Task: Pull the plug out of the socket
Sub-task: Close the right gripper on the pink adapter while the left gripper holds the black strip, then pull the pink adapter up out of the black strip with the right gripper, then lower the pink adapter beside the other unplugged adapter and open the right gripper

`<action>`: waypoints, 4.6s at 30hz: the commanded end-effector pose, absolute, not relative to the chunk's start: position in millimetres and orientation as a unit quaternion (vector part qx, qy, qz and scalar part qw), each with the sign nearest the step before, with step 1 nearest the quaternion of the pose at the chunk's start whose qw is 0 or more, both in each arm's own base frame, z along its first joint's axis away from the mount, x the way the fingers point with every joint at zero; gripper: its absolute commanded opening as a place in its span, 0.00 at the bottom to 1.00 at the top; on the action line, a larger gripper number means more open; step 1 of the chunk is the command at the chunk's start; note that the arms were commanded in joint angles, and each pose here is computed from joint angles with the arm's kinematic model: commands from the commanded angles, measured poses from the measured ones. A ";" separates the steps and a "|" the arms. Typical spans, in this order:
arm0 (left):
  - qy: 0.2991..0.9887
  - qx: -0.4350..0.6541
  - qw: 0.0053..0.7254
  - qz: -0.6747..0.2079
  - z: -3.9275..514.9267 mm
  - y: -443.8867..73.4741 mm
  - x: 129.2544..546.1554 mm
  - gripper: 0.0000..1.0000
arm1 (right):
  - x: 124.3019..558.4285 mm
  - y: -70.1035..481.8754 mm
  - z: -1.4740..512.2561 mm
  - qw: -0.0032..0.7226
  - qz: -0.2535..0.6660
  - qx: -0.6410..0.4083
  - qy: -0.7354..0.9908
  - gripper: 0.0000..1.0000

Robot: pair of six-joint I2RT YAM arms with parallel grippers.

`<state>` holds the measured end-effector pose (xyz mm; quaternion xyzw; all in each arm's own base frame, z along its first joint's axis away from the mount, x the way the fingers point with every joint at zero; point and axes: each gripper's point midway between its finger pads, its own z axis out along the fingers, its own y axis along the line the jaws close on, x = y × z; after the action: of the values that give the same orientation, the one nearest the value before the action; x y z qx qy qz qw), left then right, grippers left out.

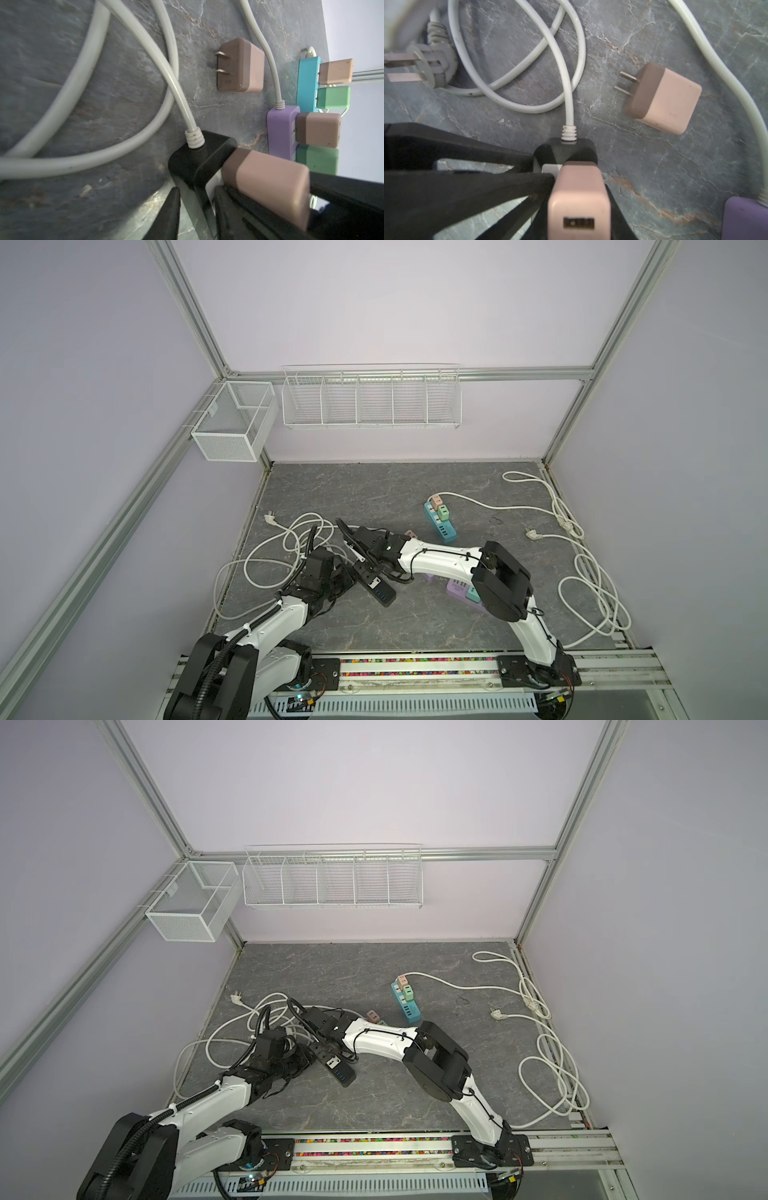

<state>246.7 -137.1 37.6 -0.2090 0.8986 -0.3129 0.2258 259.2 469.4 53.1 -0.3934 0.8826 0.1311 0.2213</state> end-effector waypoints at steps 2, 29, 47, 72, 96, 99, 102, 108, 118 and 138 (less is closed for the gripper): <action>0.922 -0.221 0.178 -0.266 8.9 -123.1 219.6 0.29 | 250.6 490.4 72.5 0.242 0.162 -0.410 0.865 0.18; 0.916 -0.232 0.188 -0.268 14.4 -120.6 219.5 0.29 | 260.7 485.4 83.8 0.259 0.169 -0.398 0.864 0.13; 0.920 -0.239 0.180 -0.255 7.2 -116.3 215.8 0.29 | 255.7 489.9 94.4 0.264 0.177 -0.403 0.858 0.11; 0.919 -0.247 0.183 -0.245 8.5 -112.1 216.0 0.27 | 252.7 490.8 103.6 0.279 0.172 -0.406 0.853 0.09; 0.914 -0.244 0.194 -0.258 19.5 -115.8 221.4 0.26 | 265.0 454.8 155.9 0.297 0.229 -0.342 0.861 0.08; 0.911 -0.242 0.202 -0.265 28.7 -117.4 225.6 0.26 | 266.5 441.2 163.0 0.303 0.241 -0.322 0.864 0.08; 0.908 -0.233 0.212 -0.276 43.4 -121.2 229.6 0.27 | 270.1 426.7 168.1 0.300 0.259 -0.292 0.870 0.08; 0.902 -0.225 0.237 -0.283 68.4 -120.1 232.9 0.27 | 283.4 408.3 172.1 0.316 0.286 -0.234 0.874 0.08; 0.883 -0.208 0.293 -0.302 111.9 -120.6 237.9 0.33 | 300.9 416.7 137.3 0.279 0.343 -0.159 0.883 0.07; 0.879 -0.187 0.331 -0.287 121.9 -117.7 225.8 0.42 | 315.3 437.8 92.4 0.254 0.369 -0.096 0.889 0.07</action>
<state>229.0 -123.8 124.3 -0.1890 0.8725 -0.3068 0.3301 313.1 430.8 95.5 -0.1115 0.8932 0.3496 0.2598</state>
